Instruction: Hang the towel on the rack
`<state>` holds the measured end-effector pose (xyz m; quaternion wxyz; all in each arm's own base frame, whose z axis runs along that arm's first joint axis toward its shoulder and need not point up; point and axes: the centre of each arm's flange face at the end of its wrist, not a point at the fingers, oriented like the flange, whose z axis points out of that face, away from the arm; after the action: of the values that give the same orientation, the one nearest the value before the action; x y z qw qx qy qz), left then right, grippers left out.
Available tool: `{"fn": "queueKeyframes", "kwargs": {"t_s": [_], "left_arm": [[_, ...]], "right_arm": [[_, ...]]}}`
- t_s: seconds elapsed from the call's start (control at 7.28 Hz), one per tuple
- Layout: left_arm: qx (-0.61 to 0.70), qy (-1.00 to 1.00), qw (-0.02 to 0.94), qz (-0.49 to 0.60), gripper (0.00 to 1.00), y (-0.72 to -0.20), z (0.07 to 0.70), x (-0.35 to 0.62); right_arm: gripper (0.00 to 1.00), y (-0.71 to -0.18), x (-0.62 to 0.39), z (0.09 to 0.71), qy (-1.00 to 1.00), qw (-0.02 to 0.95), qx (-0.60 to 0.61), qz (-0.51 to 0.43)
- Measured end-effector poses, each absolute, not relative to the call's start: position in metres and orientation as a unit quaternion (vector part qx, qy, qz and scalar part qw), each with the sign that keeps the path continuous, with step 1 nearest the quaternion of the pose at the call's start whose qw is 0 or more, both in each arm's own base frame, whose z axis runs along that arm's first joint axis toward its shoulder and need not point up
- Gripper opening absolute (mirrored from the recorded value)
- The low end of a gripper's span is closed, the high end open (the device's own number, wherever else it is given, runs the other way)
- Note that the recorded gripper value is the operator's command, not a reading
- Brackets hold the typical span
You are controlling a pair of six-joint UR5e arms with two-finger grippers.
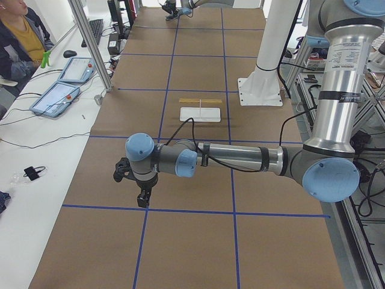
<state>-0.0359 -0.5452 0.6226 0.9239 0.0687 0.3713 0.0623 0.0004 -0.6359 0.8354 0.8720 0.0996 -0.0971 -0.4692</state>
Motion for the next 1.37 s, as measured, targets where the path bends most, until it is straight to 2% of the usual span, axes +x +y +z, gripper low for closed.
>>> {"fn": "queueKeyframes", "kwargs": {"t_s": [0.41, 0.82, 1.1, 1.37], "left_arm": [[0.068, 0.371, 0.924, 0.062, 0.99, -0.545, 0.623, -0.036], [0.073, 0.373, 0.923, 0.060, 0.98, -0.546, 0.616, -0.036], [0.069, 0.396, 0.916, 0.019, 0.98, -0.553, 0.594, -0.031], [0.061, 0.458, 0.885, -0.047, 0.98, -0.568, 0.551, -0.013]], "right_arm": [[0.00, -0.643, 0.002, 0.831, -0.096, 0.873, 0.102, -0.467], [0.00, -0.677, 0.057, 0.774, -0.142, 0.883, 0.145, -0.423], [0.00, -0.684, 0.073, 0.681, -0.196, 0.918, 0.134, -0.318], [0.00, -0.668, 0.040, 0.565, -0.287, 0.941, 0.090, -0.156]]}}
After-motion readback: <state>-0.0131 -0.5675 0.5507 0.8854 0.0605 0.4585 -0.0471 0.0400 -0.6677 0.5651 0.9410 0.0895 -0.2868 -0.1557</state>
